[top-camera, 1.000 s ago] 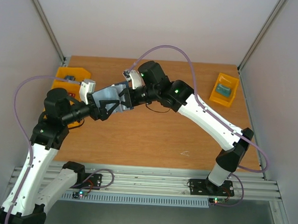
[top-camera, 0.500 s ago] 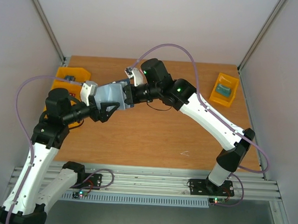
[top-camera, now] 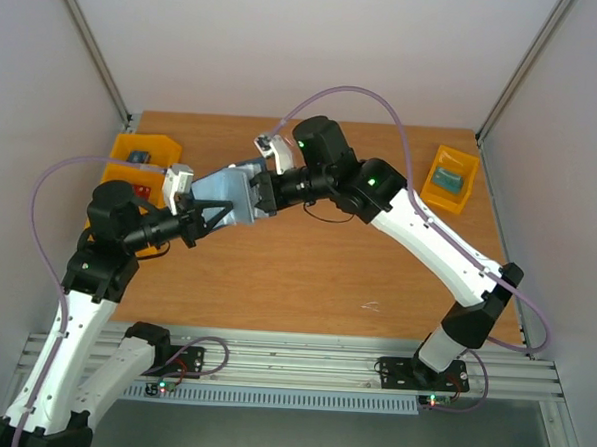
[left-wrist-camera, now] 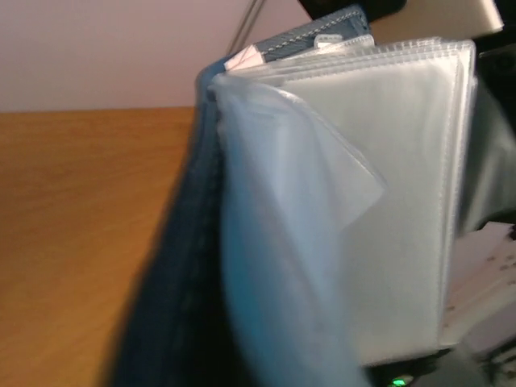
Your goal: Take the credit cards out of the card holder
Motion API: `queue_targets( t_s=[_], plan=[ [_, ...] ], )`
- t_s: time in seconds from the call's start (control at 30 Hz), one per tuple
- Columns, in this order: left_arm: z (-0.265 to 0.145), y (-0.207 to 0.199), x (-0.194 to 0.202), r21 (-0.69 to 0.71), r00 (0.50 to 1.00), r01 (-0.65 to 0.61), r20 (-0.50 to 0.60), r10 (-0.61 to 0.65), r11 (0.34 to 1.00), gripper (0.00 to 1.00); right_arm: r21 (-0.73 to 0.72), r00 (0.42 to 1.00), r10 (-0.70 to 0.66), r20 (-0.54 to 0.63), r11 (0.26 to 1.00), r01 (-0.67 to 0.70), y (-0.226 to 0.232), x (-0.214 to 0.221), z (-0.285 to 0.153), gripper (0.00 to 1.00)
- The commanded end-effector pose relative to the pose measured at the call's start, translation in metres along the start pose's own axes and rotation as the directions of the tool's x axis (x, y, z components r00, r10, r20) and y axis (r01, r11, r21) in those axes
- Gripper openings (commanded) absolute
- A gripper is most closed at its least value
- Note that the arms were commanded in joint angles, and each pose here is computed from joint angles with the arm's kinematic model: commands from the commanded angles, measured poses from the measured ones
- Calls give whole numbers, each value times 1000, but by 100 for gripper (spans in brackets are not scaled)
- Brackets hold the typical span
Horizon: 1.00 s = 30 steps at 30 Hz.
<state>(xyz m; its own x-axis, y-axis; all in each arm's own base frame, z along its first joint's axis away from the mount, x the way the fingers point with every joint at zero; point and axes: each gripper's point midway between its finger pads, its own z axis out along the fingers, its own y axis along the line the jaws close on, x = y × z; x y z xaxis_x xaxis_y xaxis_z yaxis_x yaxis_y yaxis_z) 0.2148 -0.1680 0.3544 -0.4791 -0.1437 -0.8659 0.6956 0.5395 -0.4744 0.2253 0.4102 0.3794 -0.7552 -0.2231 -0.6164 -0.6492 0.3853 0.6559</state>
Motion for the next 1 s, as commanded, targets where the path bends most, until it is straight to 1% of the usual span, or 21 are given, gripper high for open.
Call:
queue_targets(
  t_s=[0.0, 0.03, 0.07, 0.17, 0.33, 0.47, 0.53, 0.63, 0.73, 0.8, 0.87, 0.97],
  plan=[
    [-1, -13, -3, 70, 1000, 9, 14, -10, 998, 5, -77, 992, -119, 37, 990, 121, 30, 2, -30, 8],
    [-1, -14, -4, 72, 1000, 8, 17, -9, 997, 1, -73, 992, -121, 40, 990, 123, 29, 2, -33, 12],
    [-2, -14, -5, 72, 1000, 11, 21, -13, 997, 0, -70, 992, -120, 45, 990, 123, 28, 2, -36, 14],
    [-3, -16, -9, 78, 999, 21, 34, -24, 997, 0, -62, 991, -123, 49, 990, 126, 25, 2, -44, 26],
    [-5, -22, -11, 105, 999, 32, 40, -37, 994, 0, -37, 986, -158, 53, 986, 160, 22, 5, -58, 42],
    [-4, -18, -12, 81, 998, 36, 44, -40, 996, 0, -16, 972, -225, 67, 974, 227, 26, 8, -72, 54],
    [-3, -14, -12, 69, 998, 41, 45, -45, 997, 0, 23, 969, -234, 76, 972, 233, 22, 6, -73, 57],
    [-2, -16, -13, 80, 998, 34, 49, -38, 996, 0, 70, 963, -263, 58, 963, 258, 16, 9, -67, 58],
    [-2, -18, -15, 96, 998, 26, 46, -30, 995, 0, 68, 959, -282, 32, 958, 279, 13, 17, -65, 59],
    [-2, -22, -18, 111, 998, 15, 55, -21, 994, 0, 100, 958, -286, 12, 954, 283, 4, 23, -65, 54],
    [-3, -26, -22, 129, 998, -11, 70, 2, 992, 0, 128, 958, -288, -4, 950, 286, -1, 26, -67, 47],
    [-5, -33, -25, 155, 996, -42, 84, 29, 987, 0, 113, 954, -300, -9, 947, 299, 2, 27, -67, 36]
  ],
)
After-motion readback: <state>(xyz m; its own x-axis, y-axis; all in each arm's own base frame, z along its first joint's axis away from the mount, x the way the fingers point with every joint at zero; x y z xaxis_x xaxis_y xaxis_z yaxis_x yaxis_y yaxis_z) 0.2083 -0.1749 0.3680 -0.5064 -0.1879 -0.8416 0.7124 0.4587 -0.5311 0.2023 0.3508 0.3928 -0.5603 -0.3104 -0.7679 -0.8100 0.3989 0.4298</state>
